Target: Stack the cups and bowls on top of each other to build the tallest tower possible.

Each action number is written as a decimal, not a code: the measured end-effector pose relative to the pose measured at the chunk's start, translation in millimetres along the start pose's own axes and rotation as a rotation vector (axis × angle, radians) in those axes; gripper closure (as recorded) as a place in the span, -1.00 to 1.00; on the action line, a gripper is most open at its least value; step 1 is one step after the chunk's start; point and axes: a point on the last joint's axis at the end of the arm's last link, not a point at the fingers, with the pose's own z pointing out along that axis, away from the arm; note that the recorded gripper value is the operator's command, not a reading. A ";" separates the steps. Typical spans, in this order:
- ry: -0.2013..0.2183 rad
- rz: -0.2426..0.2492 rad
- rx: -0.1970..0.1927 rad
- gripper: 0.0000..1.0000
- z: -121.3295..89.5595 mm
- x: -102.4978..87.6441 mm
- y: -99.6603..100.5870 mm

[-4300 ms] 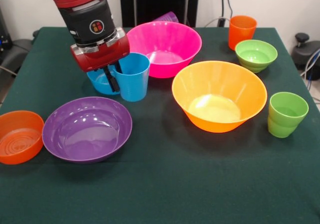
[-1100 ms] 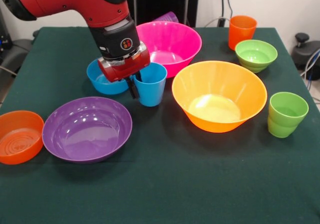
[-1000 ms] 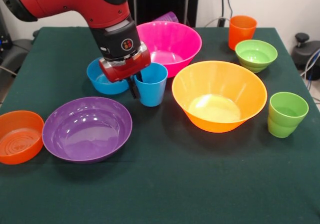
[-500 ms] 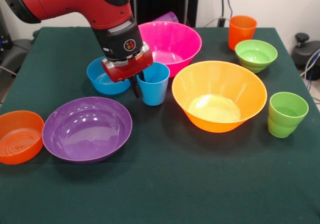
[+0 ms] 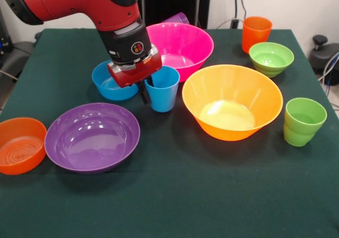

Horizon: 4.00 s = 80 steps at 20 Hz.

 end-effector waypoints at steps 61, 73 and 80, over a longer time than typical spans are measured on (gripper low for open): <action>-0.006 0.002 -0.001 1.00 1.0 -2.3 0.4; -0.009 0.004 -0.002 -1.00 1.6 -4.2 1.2; -0.011 0.005 -0.002 -1.00 1.8 -5.0 1.5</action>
